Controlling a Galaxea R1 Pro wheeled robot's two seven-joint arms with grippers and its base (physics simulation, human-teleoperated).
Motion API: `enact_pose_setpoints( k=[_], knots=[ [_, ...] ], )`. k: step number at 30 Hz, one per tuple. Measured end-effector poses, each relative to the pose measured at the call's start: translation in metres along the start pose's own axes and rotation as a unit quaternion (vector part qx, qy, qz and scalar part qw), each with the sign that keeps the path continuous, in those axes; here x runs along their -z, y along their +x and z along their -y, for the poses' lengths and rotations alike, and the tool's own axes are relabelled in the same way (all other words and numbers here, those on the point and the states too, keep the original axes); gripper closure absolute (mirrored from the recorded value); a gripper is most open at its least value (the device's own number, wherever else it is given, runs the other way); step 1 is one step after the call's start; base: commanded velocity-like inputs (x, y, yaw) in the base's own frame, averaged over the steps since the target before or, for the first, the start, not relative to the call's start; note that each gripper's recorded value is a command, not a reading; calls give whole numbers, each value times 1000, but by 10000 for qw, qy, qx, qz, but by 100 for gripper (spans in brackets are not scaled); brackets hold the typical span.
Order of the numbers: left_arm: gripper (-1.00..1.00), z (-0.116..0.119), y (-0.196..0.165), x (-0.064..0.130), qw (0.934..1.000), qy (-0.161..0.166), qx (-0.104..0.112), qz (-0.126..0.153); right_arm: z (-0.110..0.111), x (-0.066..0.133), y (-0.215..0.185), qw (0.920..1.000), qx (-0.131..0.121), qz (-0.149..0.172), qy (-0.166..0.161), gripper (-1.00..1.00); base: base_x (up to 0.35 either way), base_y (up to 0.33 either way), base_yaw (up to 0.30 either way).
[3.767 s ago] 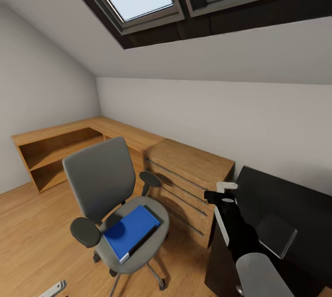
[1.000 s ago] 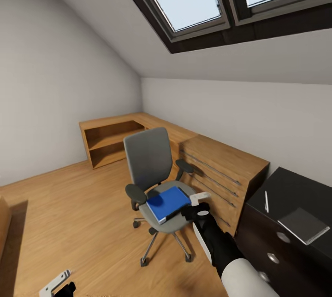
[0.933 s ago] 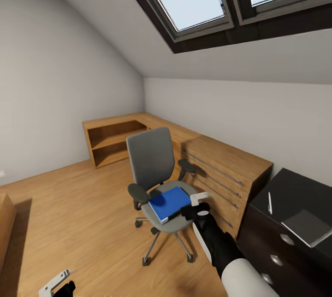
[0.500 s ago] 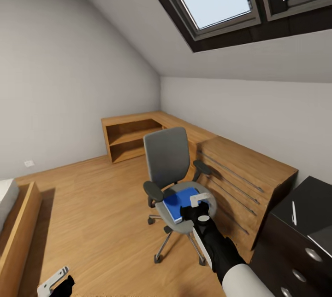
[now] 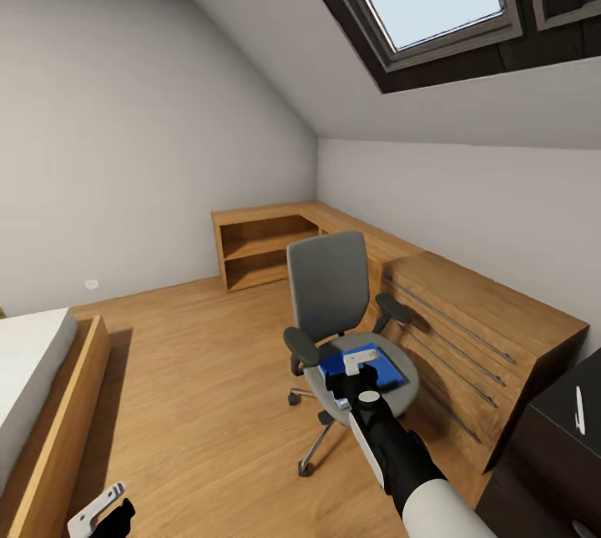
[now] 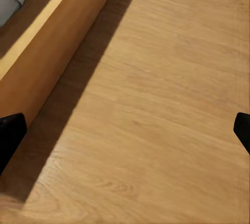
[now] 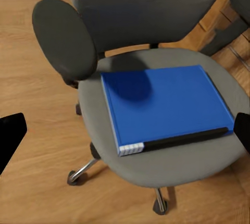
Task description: In the bedroom, organize the workspace by keeping the computer under the desk, ensuring the monitor is on the desk, placing the keyboard on the desk next to the monitor, placing the mouse on the desk next to the keyboard, moving the folder from the swivel chair onto the desk next to the mouse, stacking the notebook on top of the folder with the pen on top of the notebook, and positioning the swivel chair next to the desk.
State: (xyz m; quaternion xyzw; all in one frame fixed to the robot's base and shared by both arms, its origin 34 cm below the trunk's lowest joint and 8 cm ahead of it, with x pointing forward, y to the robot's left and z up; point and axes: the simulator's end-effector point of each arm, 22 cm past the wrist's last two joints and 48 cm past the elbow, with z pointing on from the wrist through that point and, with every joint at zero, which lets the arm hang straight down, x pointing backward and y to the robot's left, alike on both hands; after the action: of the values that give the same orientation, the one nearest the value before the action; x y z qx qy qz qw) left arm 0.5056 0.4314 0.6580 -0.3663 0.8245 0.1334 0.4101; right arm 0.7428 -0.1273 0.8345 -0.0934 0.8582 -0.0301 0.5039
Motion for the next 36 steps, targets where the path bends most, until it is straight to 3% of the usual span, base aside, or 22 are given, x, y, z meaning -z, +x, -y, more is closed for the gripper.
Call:
enact_pose_setpoints(
  k=[17,36],
  knots=[
    [-100,1,0,0,10000,13,-8,1,0,0,1,10000,0,-2,-8,-100,285,0,10],
    [-100,12,-7,4,9999,145,-35,86,3,7,-17,9997,-8,245,26,-100,40,-28,0]
  ],
)
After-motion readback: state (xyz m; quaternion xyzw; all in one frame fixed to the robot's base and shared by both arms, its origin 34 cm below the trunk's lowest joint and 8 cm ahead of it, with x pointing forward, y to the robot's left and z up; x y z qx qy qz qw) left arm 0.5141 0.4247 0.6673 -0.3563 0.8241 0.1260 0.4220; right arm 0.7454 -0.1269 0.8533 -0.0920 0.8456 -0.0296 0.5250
